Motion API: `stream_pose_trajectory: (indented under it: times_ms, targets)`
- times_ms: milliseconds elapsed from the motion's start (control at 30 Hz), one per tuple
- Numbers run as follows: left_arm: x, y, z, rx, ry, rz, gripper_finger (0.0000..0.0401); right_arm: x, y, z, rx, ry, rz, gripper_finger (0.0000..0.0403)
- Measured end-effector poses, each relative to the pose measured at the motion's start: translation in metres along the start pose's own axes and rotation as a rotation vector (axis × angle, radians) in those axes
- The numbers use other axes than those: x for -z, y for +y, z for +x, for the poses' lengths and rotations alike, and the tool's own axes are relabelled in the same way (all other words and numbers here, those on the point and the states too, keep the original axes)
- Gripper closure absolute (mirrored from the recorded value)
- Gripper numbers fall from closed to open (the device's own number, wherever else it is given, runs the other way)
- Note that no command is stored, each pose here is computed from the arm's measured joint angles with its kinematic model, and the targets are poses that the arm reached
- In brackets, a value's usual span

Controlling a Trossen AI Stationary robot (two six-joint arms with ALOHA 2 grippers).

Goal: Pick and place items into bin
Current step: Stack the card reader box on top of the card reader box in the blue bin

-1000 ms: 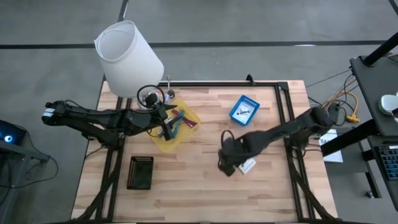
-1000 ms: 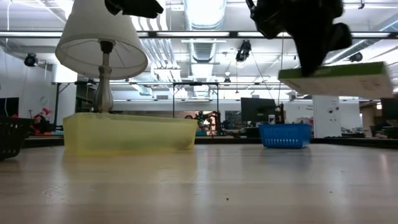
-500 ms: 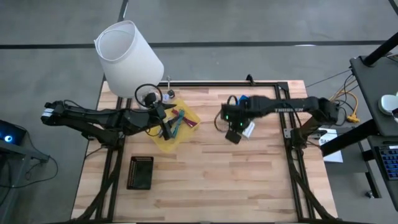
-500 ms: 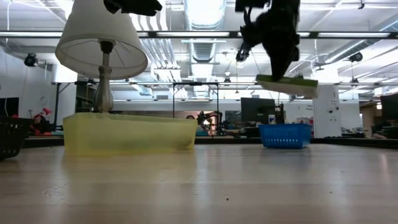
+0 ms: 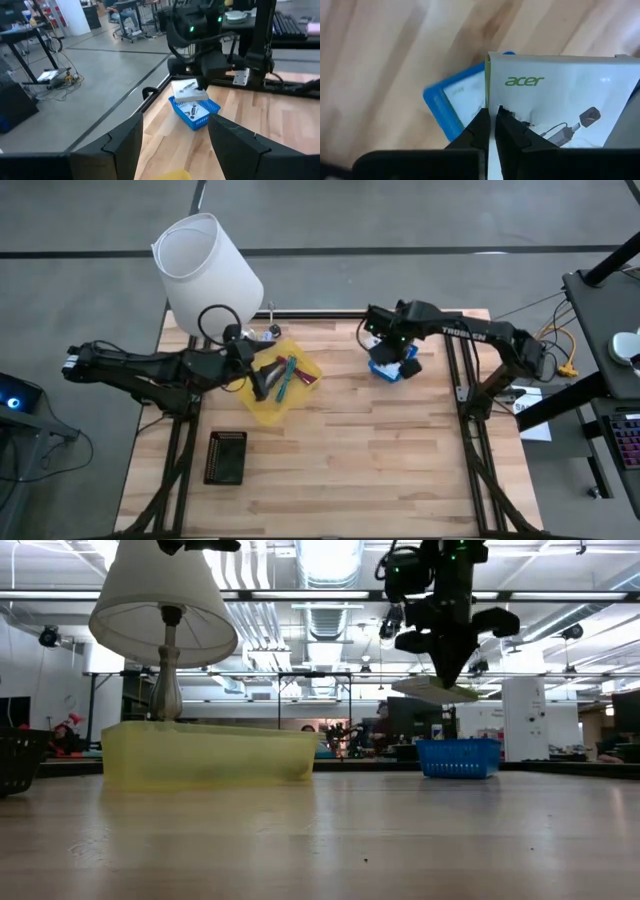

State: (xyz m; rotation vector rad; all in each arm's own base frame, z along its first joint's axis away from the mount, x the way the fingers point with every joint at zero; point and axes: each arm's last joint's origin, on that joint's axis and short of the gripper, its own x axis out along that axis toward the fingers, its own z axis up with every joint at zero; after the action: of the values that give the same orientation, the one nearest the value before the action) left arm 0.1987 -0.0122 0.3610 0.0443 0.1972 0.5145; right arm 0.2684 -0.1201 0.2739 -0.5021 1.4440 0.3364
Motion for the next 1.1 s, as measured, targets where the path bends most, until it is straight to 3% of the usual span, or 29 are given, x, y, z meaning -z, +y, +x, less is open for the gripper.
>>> stream_pose_trajectory:
  times_ms: [67, 233, 367, 900, 1100]
  targets:
    - [-0.001, 0.001, -0.001, 0.0, -0.006, -0.008, 0.0194, 0.006, -0.004, 0.002, -0.006, 0.007, -0.084, 0.0394]
    - [-0.001, 0.001, -0.001, 0.0, -0.007, -0.057, 0.0194, 0.02, -0.01, 0.023, -0.074, 0.081, -0.14, 0.0394]
    - [0.0, 0.0, 0.0, 0.0, -0.003, -0.081, 0.0194, 0.025, -0.007, 0.041, -0.111, 0.191, -0.318, 0.0394]
    - [0.0, 0.0, 0.0, -0.006, -0.005, -0.082, 0.0194, 0.037, 0.007, 0.07, -0.204, 0.273, -0.433, 0.0394]
    - [0.0, 0.001, 0.0, -0.03, -0.007, -0.082, 0.0194, 0.033, 0.007, 0.079, -0.144, 0.25, -0.433, 0.0394]
